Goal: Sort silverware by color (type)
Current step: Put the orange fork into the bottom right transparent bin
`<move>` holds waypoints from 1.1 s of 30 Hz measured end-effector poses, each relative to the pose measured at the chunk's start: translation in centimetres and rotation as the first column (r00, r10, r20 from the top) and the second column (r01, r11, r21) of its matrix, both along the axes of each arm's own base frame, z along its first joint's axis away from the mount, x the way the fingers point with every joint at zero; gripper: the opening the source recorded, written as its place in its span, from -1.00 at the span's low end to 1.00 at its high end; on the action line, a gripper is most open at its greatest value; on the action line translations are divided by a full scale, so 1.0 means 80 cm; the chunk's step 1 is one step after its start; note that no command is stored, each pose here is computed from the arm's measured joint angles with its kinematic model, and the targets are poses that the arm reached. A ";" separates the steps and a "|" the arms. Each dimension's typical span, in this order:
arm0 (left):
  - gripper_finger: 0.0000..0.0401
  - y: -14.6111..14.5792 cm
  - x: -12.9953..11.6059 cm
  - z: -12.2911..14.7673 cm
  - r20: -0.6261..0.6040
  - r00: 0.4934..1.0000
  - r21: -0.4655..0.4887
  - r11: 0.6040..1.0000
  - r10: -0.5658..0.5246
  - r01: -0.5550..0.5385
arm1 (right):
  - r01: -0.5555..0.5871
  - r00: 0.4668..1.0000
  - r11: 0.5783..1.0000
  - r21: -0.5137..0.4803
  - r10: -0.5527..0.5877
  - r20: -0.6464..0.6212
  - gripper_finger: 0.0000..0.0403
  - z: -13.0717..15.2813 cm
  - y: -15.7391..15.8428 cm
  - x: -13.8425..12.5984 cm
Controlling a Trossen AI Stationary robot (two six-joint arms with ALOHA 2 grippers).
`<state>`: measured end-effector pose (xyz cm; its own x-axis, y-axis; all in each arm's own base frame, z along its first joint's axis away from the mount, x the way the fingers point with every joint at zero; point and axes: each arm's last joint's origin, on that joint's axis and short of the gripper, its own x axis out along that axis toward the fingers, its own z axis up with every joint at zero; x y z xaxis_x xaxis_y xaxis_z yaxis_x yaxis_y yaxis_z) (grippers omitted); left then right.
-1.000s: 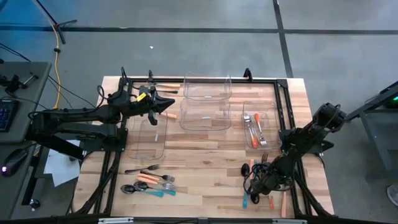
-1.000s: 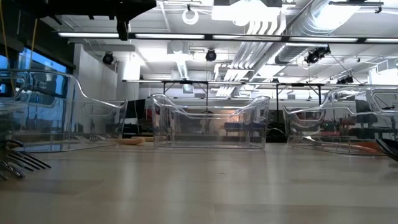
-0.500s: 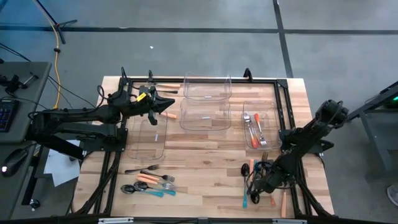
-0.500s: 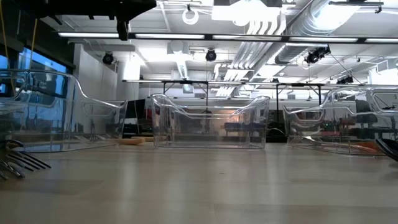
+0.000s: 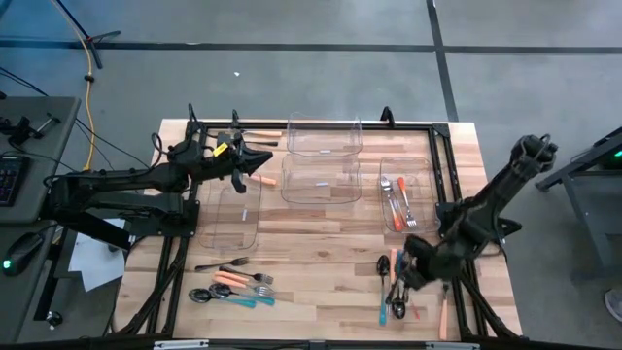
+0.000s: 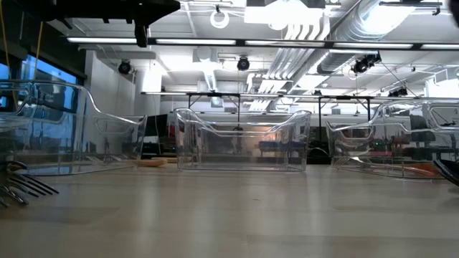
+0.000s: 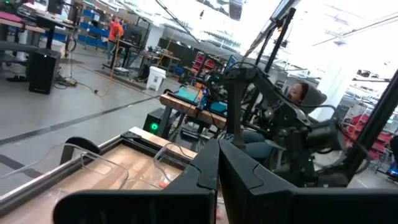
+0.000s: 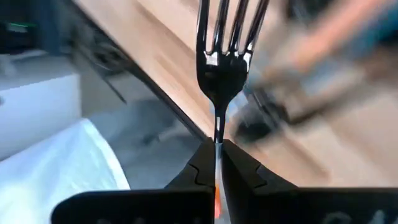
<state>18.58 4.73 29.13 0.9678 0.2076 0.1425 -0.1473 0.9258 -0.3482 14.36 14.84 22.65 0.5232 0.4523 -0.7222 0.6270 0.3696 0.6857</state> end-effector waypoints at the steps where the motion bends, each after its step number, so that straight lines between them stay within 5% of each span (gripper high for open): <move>1: -1.00 0.000 0.000 0.000 0.001 1.000 -0.005 1.000 -0.001 0.001 | -0.011 0.998 0.999 -0.034 0.013 0.064 -1.00 0.004 -0.007 0.006; 8: -1.00 0.000 0.000 0.000 0.003 1.000 -0.026 1.000 -0.005 0.005 | 0.015 0.911 0.937 -0.348 0.130 0.391 -1.00 0.022 -0.072 0.064; 13: -1.00 -0.005 0.001 0.000 -0.011 0.996 -0.029 0.996 -0.087 0.086 | 0.186 0.810 0.808 -0.559 0.196 0.553 -1.00 0.041 -0.140 0.096; 19: -1.00 -0.016 0.013 0.012 -0.159 0.975 -0.012 0.987 -0.158 0.158 | 0.336 0.679 0.669 -0.663 0.316 0.663 -1.00 0.068 -0.202 0.108; 29: -1.00 -0.014 0.029 0.048 -0.160 0.985 0.140 0.987 -0.058 0.081 | 0.216 0.732 0.518 -0.828 0.475 0.488 -1.00 0.121 -0.234 0.111; 33: -1.00 -0.014 0.029 0.048 -0.160 0.986 0.140 0.988 -0.042 0.064 | 0.185 0.740 0.495 -0.849 0.498 0.452 -1.00 0.129 -0.237 0.114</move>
<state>20.93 3.64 32.95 0.9895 0.1437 0.0139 -0.1386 0.9725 -0.1870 23.50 -4.09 33.01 0.9380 -0.0296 -0.3455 0.0891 0.9835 0.1577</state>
